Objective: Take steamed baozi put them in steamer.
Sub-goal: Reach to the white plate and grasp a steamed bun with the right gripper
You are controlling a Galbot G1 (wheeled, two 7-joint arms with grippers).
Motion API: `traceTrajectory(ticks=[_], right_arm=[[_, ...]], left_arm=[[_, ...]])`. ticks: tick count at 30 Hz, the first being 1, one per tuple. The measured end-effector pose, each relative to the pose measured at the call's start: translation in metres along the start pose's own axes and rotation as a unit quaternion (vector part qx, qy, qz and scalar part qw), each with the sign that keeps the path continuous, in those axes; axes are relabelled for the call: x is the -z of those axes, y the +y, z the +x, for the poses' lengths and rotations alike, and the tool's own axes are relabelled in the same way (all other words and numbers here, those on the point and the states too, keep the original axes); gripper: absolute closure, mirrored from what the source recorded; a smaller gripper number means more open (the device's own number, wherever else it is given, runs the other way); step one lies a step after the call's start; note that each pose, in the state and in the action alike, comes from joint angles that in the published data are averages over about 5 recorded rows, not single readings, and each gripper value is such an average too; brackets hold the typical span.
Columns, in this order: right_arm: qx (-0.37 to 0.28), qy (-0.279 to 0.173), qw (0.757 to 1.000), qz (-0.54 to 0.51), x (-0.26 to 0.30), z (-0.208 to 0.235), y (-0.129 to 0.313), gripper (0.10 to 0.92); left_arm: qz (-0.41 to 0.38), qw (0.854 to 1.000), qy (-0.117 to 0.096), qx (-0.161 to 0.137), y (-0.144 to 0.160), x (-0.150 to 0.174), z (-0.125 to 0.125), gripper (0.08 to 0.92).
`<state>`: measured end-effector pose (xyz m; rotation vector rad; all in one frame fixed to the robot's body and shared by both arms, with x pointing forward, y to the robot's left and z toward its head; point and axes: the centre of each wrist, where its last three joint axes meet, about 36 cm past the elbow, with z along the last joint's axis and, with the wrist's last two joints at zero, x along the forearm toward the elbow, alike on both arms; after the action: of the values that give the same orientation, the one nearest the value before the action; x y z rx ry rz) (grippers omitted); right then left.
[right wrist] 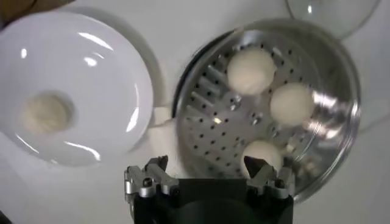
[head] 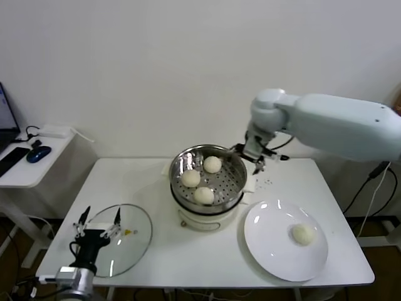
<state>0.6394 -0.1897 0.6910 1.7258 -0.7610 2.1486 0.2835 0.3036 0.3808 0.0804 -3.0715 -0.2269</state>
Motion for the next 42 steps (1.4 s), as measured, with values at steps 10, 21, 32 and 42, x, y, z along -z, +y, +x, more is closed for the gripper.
traceTrajectory(ticks=[10,21,32,42], right_arm=[[0.001,0.004,0.972,-0.234,-0.06,-0.03,0.132,0.2],[0.028,-0.023,0.912,-0.407,-0.057,-0.096,0.246,0.2],[0.062,-0.039,0.877,-0.476,-0.045,-0.138,0.298,0.2],[0.073,-0.044,0.863,-0.497,-0.045,-0.158,0.301,0.2]], left_arm=[[0.004,1.0,-0.013,-0.02,0.002,0.0,0.002,0.177],[0.009,0.999,-0.023,-0.04,0.0,-0.001,0.008,0.177],[0.007,0.999,-0.017,-0.044,-0.001,-0.006,0.012,0.177],[0.006,0.999,-0.012,-0.042,-0.001,-0.01,0.013,0.177]])
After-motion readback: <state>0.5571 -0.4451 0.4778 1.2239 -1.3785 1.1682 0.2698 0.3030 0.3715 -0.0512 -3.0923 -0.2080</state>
